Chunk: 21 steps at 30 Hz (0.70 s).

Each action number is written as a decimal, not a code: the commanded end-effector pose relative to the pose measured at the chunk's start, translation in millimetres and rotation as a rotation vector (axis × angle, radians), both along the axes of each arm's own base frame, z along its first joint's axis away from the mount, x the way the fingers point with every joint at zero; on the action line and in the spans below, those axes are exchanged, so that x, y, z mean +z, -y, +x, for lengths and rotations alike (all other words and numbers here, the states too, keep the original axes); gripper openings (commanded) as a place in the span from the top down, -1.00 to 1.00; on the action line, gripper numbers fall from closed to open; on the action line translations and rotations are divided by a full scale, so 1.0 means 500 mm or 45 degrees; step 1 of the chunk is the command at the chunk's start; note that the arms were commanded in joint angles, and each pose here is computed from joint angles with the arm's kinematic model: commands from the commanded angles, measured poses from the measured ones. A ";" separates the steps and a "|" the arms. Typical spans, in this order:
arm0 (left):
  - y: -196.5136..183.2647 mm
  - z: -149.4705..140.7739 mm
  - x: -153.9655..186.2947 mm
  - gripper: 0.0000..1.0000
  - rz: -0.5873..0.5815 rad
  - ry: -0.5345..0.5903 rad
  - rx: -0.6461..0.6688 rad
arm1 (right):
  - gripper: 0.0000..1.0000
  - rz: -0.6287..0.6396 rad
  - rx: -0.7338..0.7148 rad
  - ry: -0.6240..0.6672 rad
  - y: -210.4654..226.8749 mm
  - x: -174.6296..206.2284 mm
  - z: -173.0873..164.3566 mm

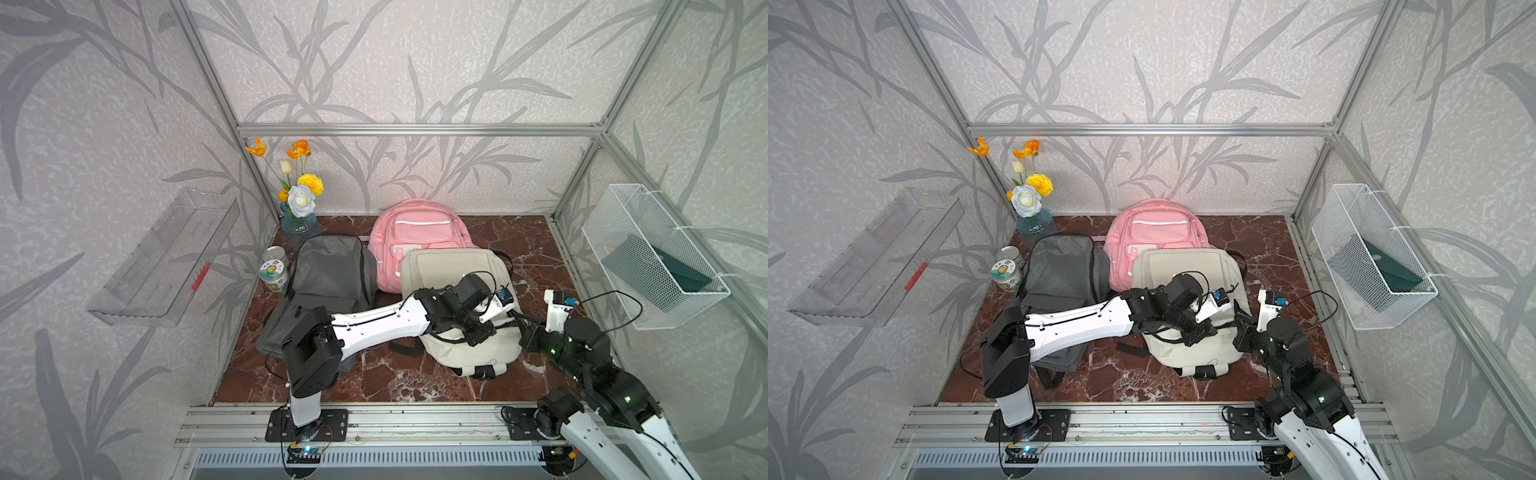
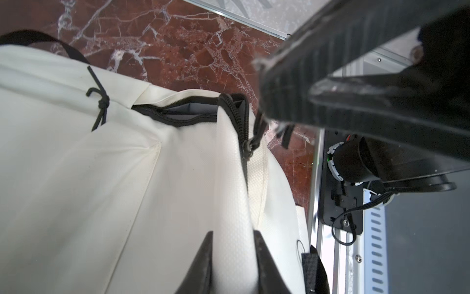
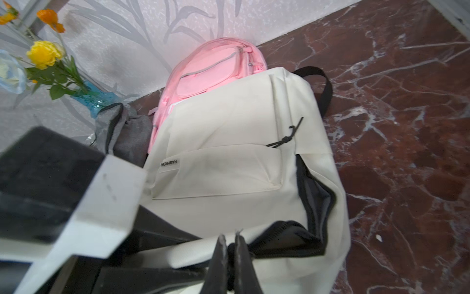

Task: Zip up the backpack
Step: Zip the zipper on the backpack.

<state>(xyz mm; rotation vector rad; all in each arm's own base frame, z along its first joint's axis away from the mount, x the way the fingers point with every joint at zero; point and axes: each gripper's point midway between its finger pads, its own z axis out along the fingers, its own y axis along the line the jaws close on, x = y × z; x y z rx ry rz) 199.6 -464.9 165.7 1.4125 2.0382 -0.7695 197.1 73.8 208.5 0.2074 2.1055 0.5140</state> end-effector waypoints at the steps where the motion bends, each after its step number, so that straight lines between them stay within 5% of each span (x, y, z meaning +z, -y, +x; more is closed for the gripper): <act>1: -0.061 0.015 -0.017 0.73 0.108 0.056 0.092 | 1.00 -0.101 -0.213 -0.061 0.069 -0.028 -0.013; 7: -0.146 0.011 -0.049 0.99 0.212 0.070 0.190 | 1.00 -0.216 -0.359 -0.084 0.123 -0.032 -0.025; 14: -0.219 -0.011 -0.032 0.99 0.197 0.086 0.270 | 1.00 -0.154 -0.311 -0.107 0.089 -0.049 0.001; 18: -0.241 -0.032 -0.022 0.84 0.164 0.076 0.250 | 1.00 -0.098 -0.131 -0.021 0.036 -0.021 0.018; 21: -0.223 -0.054 -0.008 0.43 0.085 0.053 0.168 | 1.00 -0.001 0.099 0.055 -0.034 0.011 0.023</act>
